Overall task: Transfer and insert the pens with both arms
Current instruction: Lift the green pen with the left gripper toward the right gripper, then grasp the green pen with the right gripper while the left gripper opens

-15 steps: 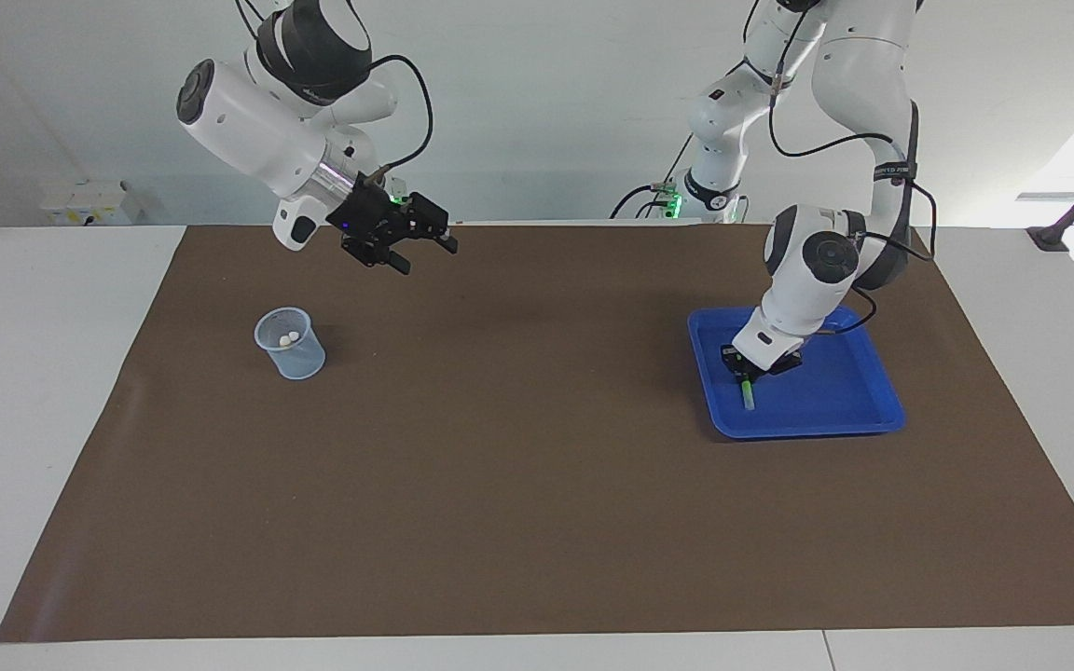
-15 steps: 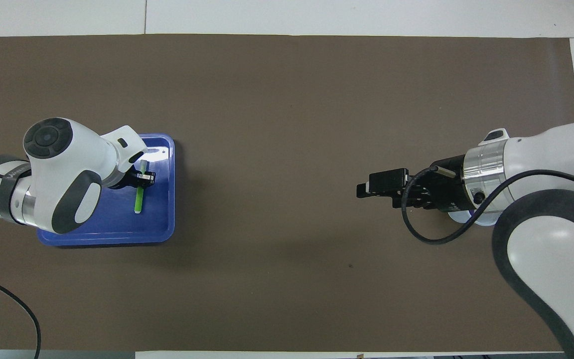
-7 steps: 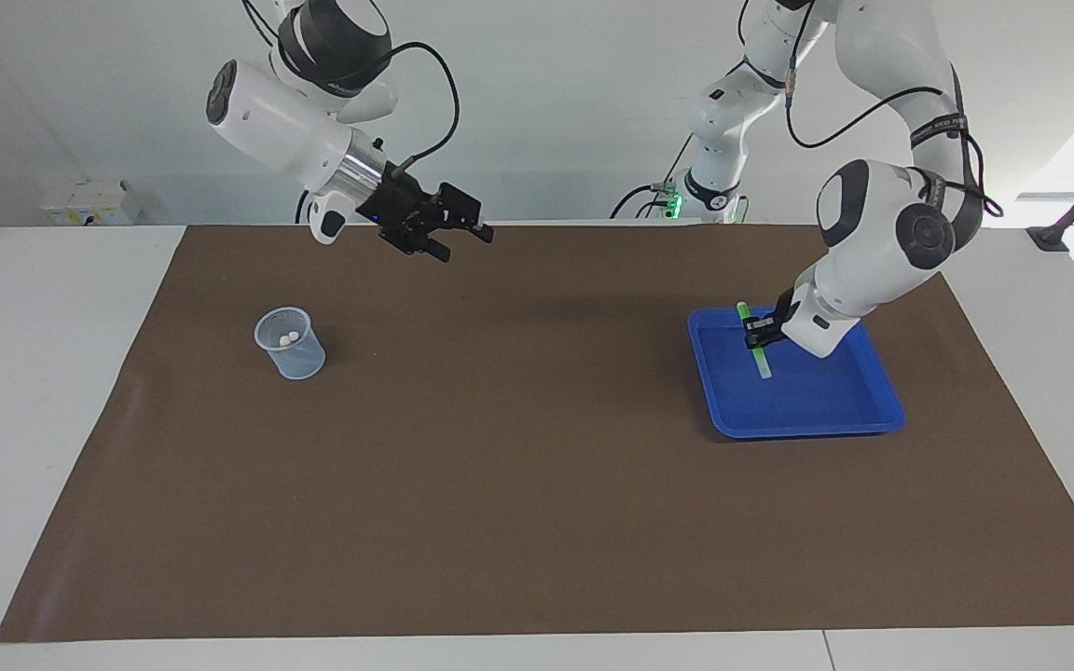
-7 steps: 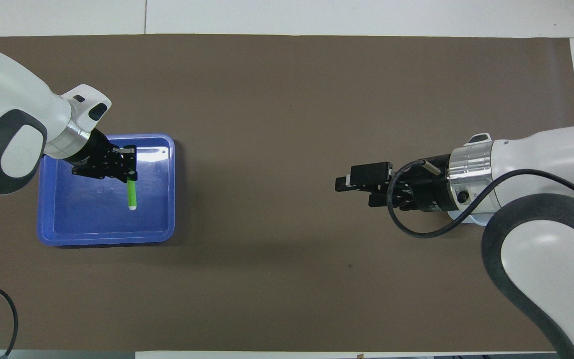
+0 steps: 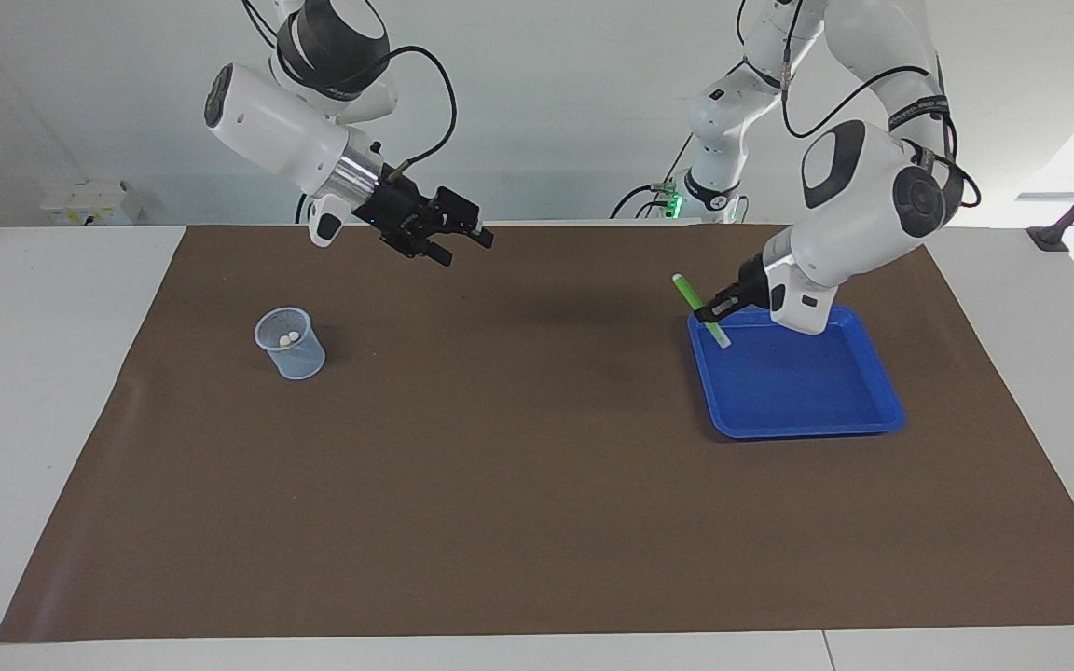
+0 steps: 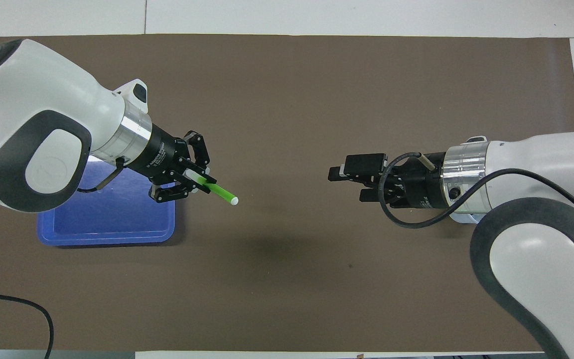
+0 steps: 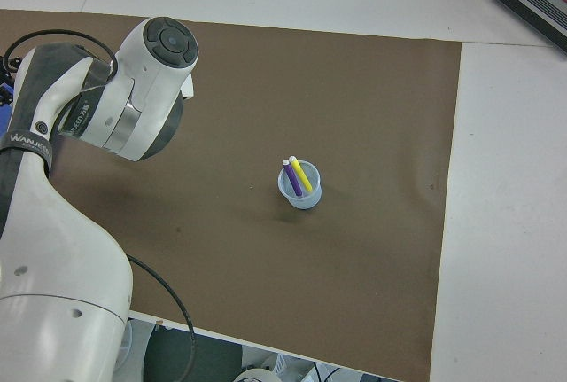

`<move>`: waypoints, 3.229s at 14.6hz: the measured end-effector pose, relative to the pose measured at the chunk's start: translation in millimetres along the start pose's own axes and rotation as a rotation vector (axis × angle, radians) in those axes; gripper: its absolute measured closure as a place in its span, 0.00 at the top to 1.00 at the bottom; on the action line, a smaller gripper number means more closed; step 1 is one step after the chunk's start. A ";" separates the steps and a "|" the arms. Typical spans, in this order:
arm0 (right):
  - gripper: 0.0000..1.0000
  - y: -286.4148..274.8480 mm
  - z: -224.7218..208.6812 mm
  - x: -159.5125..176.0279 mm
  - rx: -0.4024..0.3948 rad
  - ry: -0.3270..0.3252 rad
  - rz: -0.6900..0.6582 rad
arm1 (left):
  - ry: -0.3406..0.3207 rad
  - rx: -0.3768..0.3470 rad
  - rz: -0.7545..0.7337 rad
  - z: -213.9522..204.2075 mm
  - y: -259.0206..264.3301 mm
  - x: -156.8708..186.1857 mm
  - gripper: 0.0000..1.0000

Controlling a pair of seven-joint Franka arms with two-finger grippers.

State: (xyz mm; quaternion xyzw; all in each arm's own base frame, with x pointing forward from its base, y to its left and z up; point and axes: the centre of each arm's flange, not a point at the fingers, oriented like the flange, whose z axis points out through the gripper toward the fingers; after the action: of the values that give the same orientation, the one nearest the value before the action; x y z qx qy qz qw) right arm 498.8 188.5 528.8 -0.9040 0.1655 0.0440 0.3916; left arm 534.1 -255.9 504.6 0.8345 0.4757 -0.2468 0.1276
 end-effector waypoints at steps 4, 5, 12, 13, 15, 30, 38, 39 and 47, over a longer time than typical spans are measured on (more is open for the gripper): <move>1.00 -5.8 5.9 -5.9 0.003 -0.008 0.047 | -0.170 -0.060 -0.311 19.0 9.0 -33.7 0.18; 1.00 -8.2 8.2 -8.0 0.004 -0.008 0.055 | -0.204 -0.071 -0.338 26.2 9.8 -39.6 0.18; 1.00 -39.0 40.9 -36.7 0.005 0.045 0.007 | -0.301 -0.129 -0.434 58.8 2.1 -68.1 0.18; 1.00 -38.5 41.9 -37.3 -0.013 0.050 -0.011 | -0.304 -0.131 -0.438 59.7 1.8 -69.1 0.18; 0.97 -37.4 42.0 -36.9 -0.035 0.058 -0.035 | -0.307 -0.133 -0.443 59.7 1.7 -68.6 0.18; 0.26 -32.4 40.9 -33.4 -0.050 0.066 -0.047 | -0.309 -0.140 -0.442 60.1 2.2 -70.9 0.18; 0.26 -33.3 36.6 -28.2 -0.034 0.110 -0.046 | -0.315 -0.141 -0.445 59.8 2.4 -71.1 0.18; 0.19 -30.3 36.6 -26.5 -0.043 0.113 -0.046 | -0.315 -0.144 -0.448 58.5 2.5 -69.2 0.18; 0.19 -19.2 15.6 -18.9 -0.198 0.051 -0.126 | -0.303 -0.188 -0.438 54.5 4.4 -77.0 0.47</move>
State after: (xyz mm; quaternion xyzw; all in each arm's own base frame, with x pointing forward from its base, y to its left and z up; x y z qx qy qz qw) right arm 488.2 217.0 535.3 -0.9478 0.1131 0.0123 0.2978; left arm 489.3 -338.9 499.5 0.6499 0.6412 -0.3453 0.2175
